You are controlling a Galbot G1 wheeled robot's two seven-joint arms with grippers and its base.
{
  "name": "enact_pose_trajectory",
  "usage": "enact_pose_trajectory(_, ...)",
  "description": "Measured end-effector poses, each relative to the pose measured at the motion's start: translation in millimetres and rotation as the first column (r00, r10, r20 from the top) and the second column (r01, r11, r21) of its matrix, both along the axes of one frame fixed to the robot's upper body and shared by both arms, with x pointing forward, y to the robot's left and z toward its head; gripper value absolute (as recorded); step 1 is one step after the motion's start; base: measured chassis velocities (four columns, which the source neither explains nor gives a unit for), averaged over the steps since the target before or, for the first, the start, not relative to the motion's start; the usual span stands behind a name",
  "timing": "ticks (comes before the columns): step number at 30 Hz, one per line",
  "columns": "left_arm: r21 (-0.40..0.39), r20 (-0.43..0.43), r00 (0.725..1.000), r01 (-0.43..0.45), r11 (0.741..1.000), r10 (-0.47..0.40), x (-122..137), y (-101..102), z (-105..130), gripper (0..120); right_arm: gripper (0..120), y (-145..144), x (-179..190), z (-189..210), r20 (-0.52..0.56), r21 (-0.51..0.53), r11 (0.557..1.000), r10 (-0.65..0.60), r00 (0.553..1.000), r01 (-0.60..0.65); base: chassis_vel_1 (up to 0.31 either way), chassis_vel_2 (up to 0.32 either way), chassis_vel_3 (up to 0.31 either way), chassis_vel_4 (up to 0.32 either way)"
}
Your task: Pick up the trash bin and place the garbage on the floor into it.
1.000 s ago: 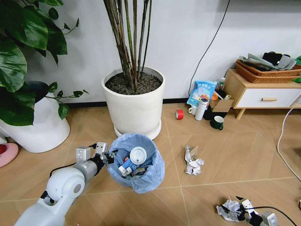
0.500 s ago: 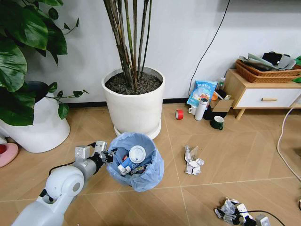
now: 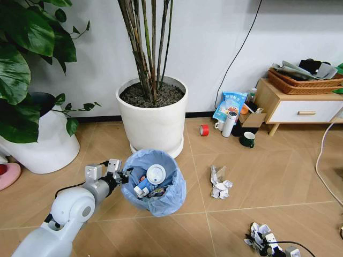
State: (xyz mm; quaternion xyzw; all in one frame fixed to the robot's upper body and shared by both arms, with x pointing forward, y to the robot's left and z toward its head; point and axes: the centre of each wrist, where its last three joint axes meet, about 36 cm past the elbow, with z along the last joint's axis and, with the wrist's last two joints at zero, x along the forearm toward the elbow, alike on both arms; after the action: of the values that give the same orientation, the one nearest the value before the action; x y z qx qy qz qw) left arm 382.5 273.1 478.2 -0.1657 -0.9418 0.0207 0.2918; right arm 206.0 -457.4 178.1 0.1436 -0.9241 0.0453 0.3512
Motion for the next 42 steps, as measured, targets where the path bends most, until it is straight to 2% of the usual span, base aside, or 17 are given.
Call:
enact_pose_trajectory(6,0.003,0.000,1.000,0.006,1.000,-0.006,-1,-2,0,0,0,3,-1,-2,0.014,0.006,1.000,-0.017,1.000,0.017,0.000,0.000,0.000,0.000)
enact_pose_trajectory(11,0.008,0.000,1.000,0.008,1.000,-0.008,-2,-4,1,0,0,9,6,3,0.057,0.010,0.999,-0.048,0.997,0.048,0.000,0.000,0.000,0.000)
enact_pose_trajectory(15,0.011,-0.002,1.000,0.008,1.000,-0.008,-2,-4,1,0,0,14,21,24,0.136,0.021,0.998,-0.067,0.989,0.064,0.000,0.000,0.000,0.000)
enact_pose_trajectory(18,0.012,0.000,1.000,0.012,1.000,-0.012,0,-5,2,0,0,22,45,66,0.233,0.055,0.995,-0.094,0.968,0.084,0.000,0.000,0.000,0.000)
enact_pose_trajectory(19,0.012,0.000,1.000,0.012,1.000,-0.012,0,-5,2,0,0,22,45,66,0.233,0.055,0.995,-0.094,0.968,0.084,0.000,0.000,0.000,0.000)
enact_pose_trajectory(23,0.012,-0.007,1.000,0.022,1.000,-0.022,2,-10,2,0,0,49,90,154,0.413,0.107,0.994,-0.071,0.908,0.028,0.000,0.000,0.000,0.000)
enact_pose_trajectory(24,0.012,-0.007,1.000,0.022,1.000,-0.022,2,-10,2,0,0,49,90,154,0.413,0.107,0.994,-0.071,0.908,0.028,0.000,0.000,0.000,0.000)
enact_pose_trajectory(26,0.015,-0.014,0.999,0.030,0.999,-0.030,3,-13,0,0,0,67,109,200,0.486,0.141,0.990,-0.053,0.872,-0.018,0.000,0.000,0.000,0.000)
enact_pose_trajectory(28,0.015,-0.016,0.999,0.033,0.999,-0.032,3,-14,0,0,0,74,115,214,0.503,0.153,0.987,-0.046,0.863,-0.037,0.000,0.000,0.000,0.000)
enact_pose_trajectory(30,0.018,-0.023,0.999,0.040,0.999,-0.040,5,-17,-2,0,0,105,132,263,0.556,0.177,0.976,0.004,0.831,-0.123,0.000,0.000,0.000,0.000)
enact_pose_trajectory(31,0.018,-0.023,0.999,0.040,0.999,-0.040,5,-17,-2,0,0,105,132,263,0.556,0.177,0.976,0.004,0.831,-0.123,0.000,0.000,0.000,0.000)
enact_pose_trajectory(35,0.017,-0.035,0.998,0.057,0.998,-0.056,10,-24,-3,0,0,151,148,315,0.590,0.206,0.946,0.085,0.803,-0.251,0.000,0.000,0.000,0.000)
enact_pose_trajectory(36,0.017,-0.035,0.998,0.057,0.998,-0.056,10,-24,-3,0,0,151,148,315,0.590,0.206,0.946,0.085,0.803,-0.251,0.000,0.000,0.000,0.000)
enact_pose_trajectory(38,0.017,-0.041,0.996,0.075,0.997,-0.074,13,-31,-4,0,0,167,153,339,0.590,0.245,0.911,0.131,0.797,-0.331,0.000,0.000,0.000,0.000)
enact_pose_trajectory(42,0.011,-0.045,0.995,0.090,0.996,-0.089,19,-38,-4,0,0,177,159,354,0.576,0.287,0.863,0.193,0.795,-0.417,0.000,0.000,0.000,0.000)
